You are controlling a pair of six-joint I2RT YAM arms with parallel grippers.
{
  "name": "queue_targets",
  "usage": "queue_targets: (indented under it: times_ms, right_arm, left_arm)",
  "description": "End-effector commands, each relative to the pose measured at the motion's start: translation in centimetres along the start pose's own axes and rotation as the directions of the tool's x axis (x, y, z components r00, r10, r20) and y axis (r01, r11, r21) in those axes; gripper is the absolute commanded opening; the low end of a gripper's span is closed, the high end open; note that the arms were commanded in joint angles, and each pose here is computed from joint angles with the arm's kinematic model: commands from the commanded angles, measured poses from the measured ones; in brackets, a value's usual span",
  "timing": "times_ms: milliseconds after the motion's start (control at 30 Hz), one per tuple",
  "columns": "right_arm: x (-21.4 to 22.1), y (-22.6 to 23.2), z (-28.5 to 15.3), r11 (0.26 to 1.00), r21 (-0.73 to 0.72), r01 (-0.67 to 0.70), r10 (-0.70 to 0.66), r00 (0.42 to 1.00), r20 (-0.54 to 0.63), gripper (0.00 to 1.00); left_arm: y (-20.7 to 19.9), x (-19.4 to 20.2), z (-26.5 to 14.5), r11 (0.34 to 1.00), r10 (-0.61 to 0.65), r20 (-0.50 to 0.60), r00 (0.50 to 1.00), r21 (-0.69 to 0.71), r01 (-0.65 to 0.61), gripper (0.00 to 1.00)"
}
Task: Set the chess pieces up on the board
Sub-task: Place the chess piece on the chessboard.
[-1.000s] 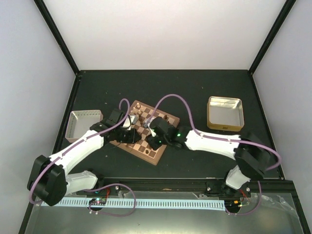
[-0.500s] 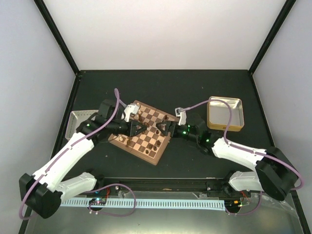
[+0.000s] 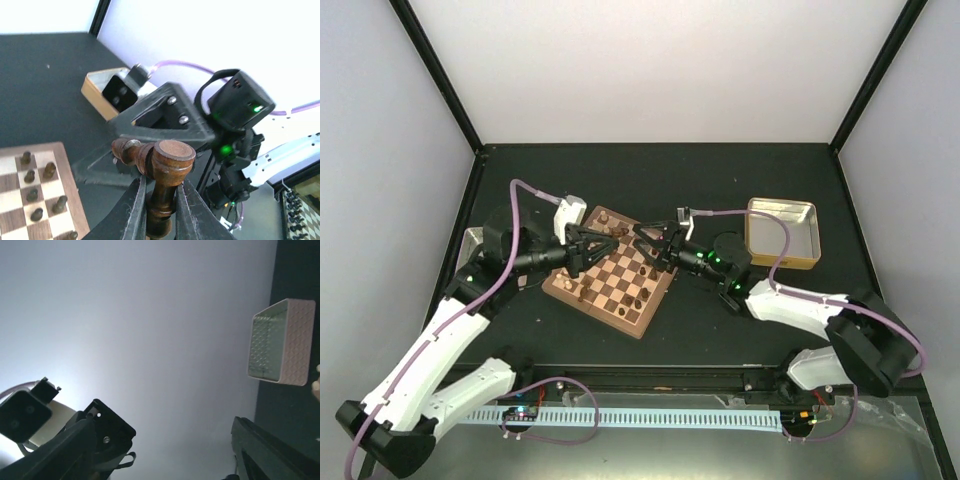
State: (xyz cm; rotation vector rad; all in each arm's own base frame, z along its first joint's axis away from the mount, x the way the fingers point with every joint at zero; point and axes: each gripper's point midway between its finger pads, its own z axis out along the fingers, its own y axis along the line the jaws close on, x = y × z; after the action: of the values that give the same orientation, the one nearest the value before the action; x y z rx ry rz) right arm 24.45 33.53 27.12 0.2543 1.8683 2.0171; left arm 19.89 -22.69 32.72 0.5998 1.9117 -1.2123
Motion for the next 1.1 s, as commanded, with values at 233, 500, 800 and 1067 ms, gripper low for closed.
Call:
queue_targets:
  times_ms: [233, 500, 800, 1067]
  right_arm:
    - [1.3, 7.0, 1.4, 0.948, -0.248, -0.2, 0.172, 0.977, -0.129, 0.7]
    - [1.2, 7.7, 1.6, 0.94, -0.266, -0.213, 0.182, 0.974, -0.138, 0.71]
    - [1.5, 7.9, 1.9, 0.939, -0.277, -0.207, 0.167, 0.973, -0.16, 0.67]
    - [1.3, 8.4, 1.7, 0.93, -0.305, -0.205, 0.165, 0.974, -0.152, 0.5]
  left_arm:
    - [-1.4, -2.8, -0.4, 0.996, 0.071, 0.093, 0.993, 0.037, -0.075, 0.04]
    - [-1.2, -2.6, -0.3, 0.997, 0.066, 0.091, 0.994, 0.034, -0.069, 0.04]
    - [-0.7, -2.3, 0.1, 0.997, 0.061, 0.079, 0.995, 0.031, -0.064, 0.04]
    - [-0.6, -2.2, 0.3, 0.998, 0.052, 0.076, 0.996, 0.037, -0.055, 0.04]
